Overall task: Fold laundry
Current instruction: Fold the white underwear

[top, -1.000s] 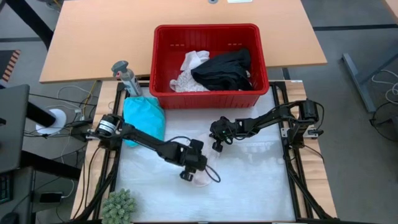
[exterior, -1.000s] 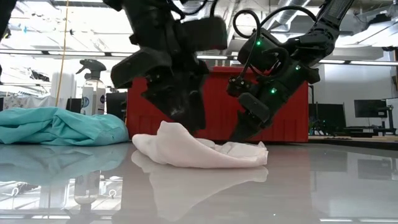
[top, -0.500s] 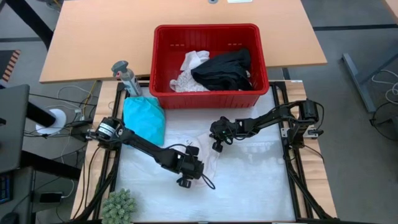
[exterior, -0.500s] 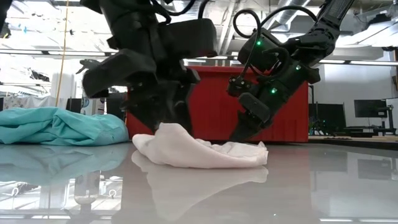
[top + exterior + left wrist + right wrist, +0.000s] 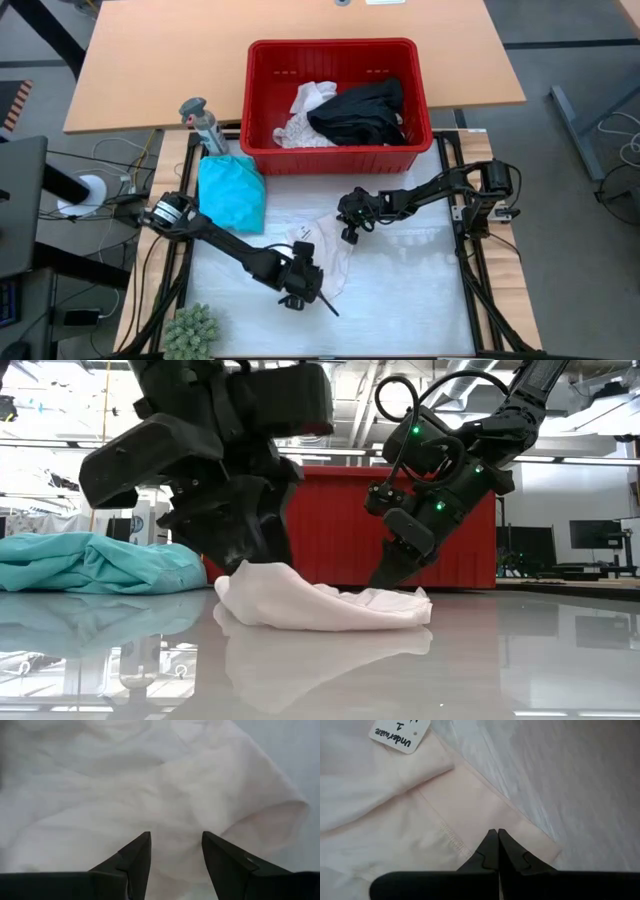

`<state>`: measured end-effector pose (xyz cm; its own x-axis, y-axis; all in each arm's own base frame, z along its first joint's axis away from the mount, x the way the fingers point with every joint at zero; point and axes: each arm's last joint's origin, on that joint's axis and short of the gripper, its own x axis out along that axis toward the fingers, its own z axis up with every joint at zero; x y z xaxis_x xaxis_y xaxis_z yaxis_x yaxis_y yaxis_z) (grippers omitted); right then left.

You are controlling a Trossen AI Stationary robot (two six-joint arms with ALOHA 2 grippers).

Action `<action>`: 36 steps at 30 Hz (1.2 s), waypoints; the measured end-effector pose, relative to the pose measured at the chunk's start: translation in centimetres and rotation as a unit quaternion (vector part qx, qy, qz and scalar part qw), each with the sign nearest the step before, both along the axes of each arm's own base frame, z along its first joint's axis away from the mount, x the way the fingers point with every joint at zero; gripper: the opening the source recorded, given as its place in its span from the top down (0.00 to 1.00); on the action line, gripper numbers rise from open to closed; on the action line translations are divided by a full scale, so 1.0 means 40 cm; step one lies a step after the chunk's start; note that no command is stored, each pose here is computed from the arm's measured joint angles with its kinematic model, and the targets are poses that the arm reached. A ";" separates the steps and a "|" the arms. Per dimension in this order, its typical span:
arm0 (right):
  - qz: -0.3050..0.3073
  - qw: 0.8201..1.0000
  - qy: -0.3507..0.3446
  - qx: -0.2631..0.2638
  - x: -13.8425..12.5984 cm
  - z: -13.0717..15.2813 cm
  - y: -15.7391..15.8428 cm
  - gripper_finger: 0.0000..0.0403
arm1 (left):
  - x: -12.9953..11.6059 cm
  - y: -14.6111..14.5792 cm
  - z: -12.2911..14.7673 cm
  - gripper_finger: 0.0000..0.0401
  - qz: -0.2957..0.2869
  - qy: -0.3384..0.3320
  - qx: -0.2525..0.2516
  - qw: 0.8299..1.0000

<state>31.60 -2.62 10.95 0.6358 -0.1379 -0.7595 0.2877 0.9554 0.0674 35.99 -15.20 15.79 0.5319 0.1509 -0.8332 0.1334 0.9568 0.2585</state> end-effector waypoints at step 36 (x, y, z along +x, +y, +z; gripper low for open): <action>-0.109 0.984 0.140 0.022 0.073 0.165 -0.014 0.59 | -0.206 0.142 0.007 0.59 0.146 -0.225 -0.041 0.963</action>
<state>34.51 -3.17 17.56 0.3595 -0.2109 -0.9090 0.4982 0.8671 -0.0041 27.75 -9.53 16.08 0.7864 0.2920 -0.5443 -0.2521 0.9562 0.1488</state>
